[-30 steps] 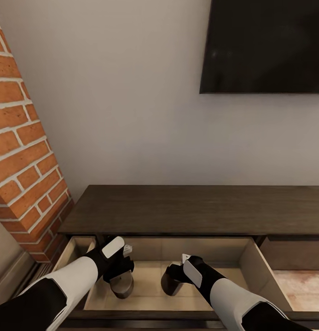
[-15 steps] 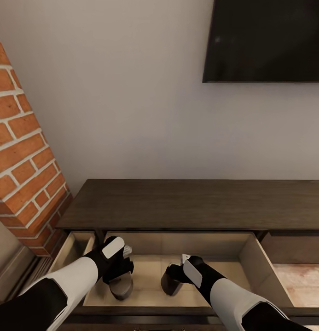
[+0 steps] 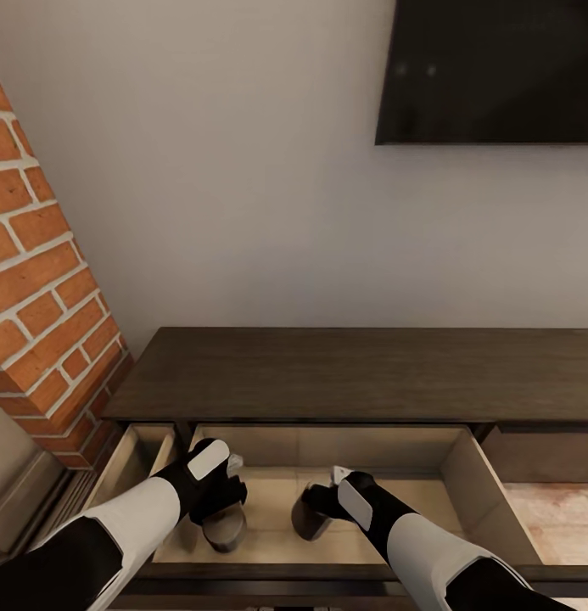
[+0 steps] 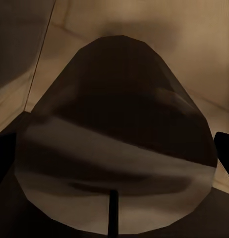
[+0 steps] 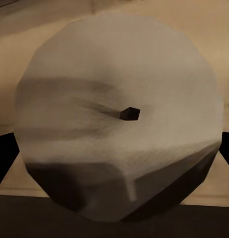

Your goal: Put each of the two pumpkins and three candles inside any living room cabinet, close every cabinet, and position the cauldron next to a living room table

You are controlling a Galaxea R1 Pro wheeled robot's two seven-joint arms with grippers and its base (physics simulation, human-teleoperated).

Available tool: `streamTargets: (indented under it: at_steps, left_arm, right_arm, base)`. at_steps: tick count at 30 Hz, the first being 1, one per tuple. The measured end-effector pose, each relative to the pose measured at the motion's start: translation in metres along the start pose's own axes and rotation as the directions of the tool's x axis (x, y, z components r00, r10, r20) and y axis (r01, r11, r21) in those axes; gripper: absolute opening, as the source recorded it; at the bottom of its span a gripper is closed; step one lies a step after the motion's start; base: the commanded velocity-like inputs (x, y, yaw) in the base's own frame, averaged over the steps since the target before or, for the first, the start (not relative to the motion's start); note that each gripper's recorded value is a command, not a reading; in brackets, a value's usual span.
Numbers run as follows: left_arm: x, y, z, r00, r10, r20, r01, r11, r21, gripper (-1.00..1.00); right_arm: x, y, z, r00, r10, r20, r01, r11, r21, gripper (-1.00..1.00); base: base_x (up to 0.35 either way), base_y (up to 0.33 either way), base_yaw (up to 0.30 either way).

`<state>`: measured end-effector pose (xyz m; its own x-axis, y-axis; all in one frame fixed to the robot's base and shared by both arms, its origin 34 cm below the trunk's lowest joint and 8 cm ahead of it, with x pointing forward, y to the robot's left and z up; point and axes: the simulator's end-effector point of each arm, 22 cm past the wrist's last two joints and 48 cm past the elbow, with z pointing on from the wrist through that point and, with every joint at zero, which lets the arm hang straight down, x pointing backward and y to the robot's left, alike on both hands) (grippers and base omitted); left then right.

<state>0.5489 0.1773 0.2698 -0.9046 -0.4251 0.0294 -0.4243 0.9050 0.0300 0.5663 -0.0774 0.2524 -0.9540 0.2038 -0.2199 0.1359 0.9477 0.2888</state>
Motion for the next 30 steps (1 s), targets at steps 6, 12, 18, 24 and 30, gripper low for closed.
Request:
streamTargets:
  at_steps: [6,12,18,24,30]
  left_arm:
    - [-0.005,-0.002,0.003,0.999,-0.022,0.023,0.021,1.0,0.011,-1.0]
    - [-0.009,-0.003,0.007,0.998,-0.042,0.042,0.041,0.999,0.013,-1.0]
    - [-0.008,-0.002,0.011,0.998,-0.044,0.039,0.043,0.999,0.009,-1.0]
    - [-0.006,-0.002,0.016,0.999,-0.042,0.032,0.042,0.999,0.005,-1.0]
    - [-0.004,-0.001,0.02,0.999,-0.043,0.024,0.043,0.999,0.001,-1.0]
  right_arm:
    - [0.002,0.0,0.002,1.0,0.0,-0.004,0.0,1.0,-0.003,-1.0]
    - [0.005,-0.002,0.006,1.0,0.002,-0.013,-0.002,1.0,-0.002,-1.0]
    - [0.009,-0.003,0.009,1.0,0.004,-0.023,-0.004,1.0,0.001,-1.0]
    - [0.012,-0.005,0.013,0.999,0.007,-0.032,-0.007,1.0,0.002,-1.0]
    - [0.016,-0.007,0.016,0.999,0.009,-0.041,-0.009,1.0,0.004,-1.0]
  base:
    - [0.0,0.0,0.0]
    - [0.0,0.0,0.0]
    - [0.0,0.0,0.0]
    - [0.0,0.0,0.0]
    - [0.0,0.0,0.0]
